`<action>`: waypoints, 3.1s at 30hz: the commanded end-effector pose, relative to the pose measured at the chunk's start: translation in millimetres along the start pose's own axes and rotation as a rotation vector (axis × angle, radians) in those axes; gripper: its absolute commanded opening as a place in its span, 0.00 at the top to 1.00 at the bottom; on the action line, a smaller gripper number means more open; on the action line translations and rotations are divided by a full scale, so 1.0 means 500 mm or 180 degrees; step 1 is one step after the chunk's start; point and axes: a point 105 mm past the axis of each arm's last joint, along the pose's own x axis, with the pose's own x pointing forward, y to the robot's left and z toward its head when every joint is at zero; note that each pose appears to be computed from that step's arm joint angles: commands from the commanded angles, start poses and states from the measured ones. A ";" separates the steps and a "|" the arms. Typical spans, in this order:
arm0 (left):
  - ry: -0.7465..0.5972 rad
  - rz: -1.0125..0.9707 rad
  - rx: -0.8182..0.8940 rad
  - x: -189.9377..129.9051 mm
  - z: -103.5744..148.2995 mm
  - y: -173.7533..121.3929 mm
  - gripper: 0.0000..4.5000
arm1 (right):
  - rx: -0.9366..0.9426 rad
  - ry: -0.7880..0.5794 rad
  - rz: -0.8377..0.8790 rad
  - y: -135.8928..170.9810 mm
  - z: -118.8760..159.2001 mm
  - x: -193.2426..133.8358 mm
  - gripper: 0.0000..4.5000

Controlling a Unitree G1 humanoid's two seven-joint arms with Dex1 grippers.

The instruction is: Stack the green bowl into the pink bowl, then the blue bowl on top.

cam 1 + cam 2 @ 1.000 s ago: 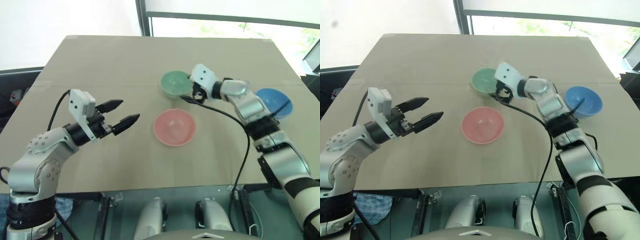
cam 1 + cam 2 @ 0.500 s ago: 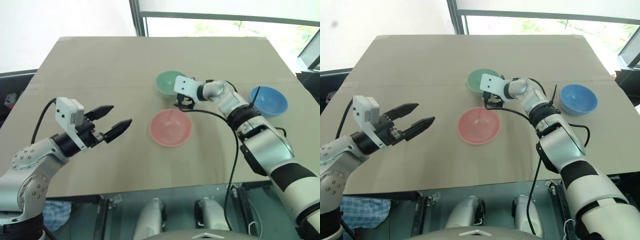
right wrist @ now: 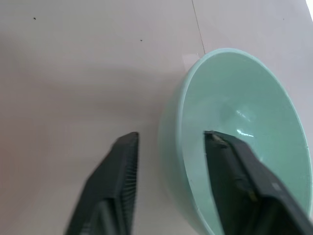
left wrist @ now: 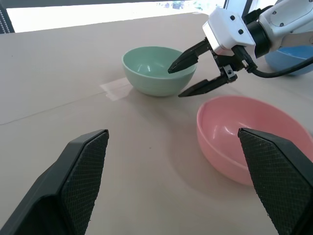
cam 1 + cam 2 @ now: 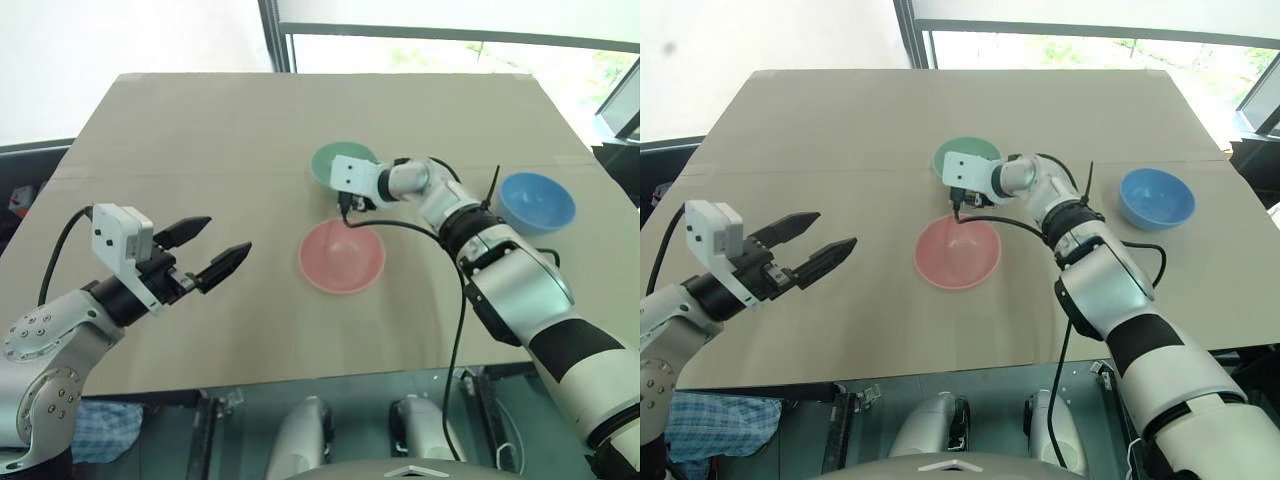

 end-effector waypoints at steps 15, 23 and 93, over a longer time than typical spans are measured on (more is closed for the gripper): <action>-0.0073 -0.0192 0.0185 0.009 0.017 -0.021 0.00 | -0.0271 -0.0523 -0.0118 -0.065 0.063 -0.059 0.99; -0.0142 -0.0674 0.0238 0.046 0.024 -0.034 0.00 | -0.0127 -0.1150 0.0725 -0.008 0.118 -0.195 0.99; -0.0388 -0.2446 0.0431 0.252 0.044 -0.125 0.00 | 0.1988 0.1558 -0.1547 0.045 -0.445 -0.503 0.43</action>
